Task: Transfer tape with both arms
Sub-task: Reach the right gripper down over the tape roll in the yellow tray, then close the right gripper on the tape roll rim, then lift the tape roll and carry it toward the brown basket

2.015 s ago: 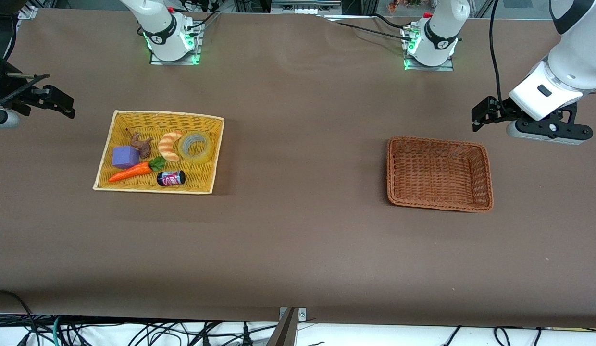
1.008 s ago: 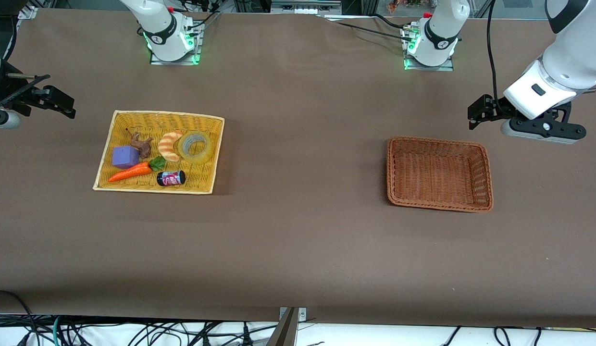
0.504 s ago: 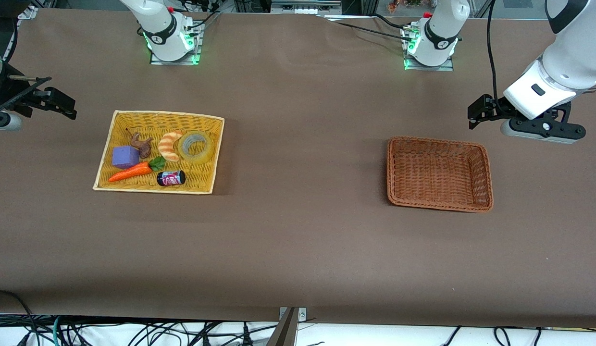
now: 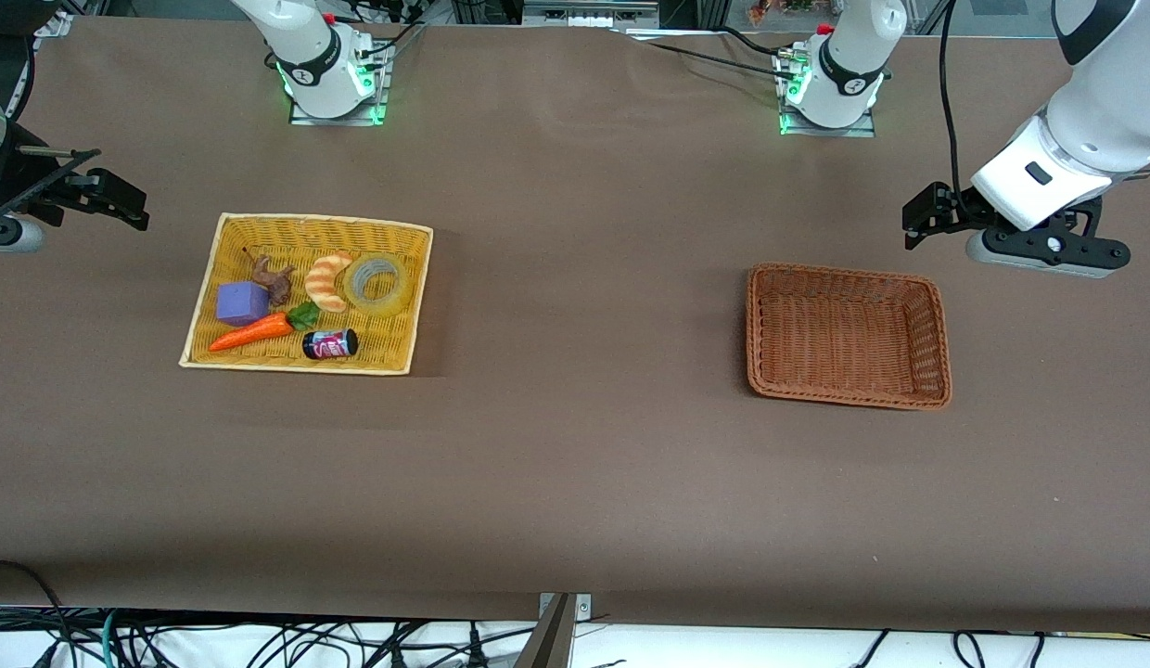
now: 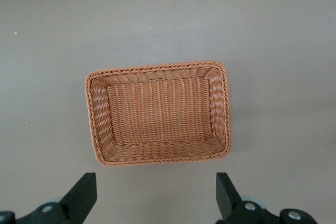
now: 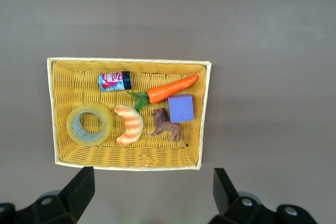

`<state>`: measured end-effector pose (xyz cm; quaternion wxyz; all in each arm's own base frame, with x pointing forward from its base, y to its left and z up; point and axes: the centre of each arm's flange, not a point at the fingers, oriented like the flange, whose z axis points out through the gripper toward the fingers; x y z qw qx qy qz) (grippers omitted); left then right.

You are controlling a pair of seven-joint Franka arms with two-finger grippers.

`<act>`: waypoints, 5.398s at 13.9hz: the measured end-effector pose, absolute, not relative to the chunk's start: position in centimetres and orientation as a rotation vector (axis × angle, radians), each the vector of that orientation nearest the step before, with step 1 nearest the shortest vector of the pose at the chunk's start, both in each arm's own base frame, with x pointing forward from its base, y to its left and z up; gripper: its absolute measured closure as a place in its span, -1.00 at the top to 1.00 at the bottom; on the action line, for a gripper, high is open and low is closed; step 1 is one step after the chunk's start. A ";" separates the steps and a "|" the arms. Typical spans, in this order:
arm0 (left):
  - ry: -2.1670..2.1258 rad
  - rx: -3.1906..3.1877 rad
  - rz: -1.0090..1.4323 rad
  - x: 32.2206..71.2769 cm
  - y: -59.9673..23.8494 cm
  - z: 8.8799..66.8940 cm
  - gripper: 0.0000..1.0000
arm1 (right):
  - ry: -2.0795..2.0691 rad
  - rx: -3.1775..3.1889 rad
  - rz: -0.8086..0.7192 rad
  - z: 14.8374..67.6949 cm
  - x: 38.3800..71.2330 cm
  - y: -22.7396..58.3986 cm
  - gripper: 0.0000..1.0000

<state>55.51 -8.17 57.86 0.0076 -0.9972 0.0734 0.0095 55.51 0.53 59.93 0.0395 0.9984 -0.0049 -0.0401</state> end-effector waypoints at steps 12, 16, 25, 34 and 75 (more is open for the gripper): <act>0.217 -3.119 0.031 55.6 -7.7 57.9 1.00 | 0.020 3.071 -0.318 45.4 53.2 6.0 1.00; 0.216 -3.119 0.032 55.6 -7.7 57.9 1.00 | -0.022 3.075 -0.291 37.4 50.0 7.1 1.00; 0.195 -3.120 0.033 55.6 -6.9 57.9 1.00 | -0.110 3.119 -0.167 28.3 48.8 10.3 1.00; 0.192 -3.120 0.034 55.7 -6.8 57.9 1.00 | -0.145 3.169 -0.145 21.5 48.6 11.6 1.00; 0.271 -3.115 0.041 55.8 -5.8 57.8 1.00 | -0.509 3.084 -0.108 27.4 51.5 46.0 -0.56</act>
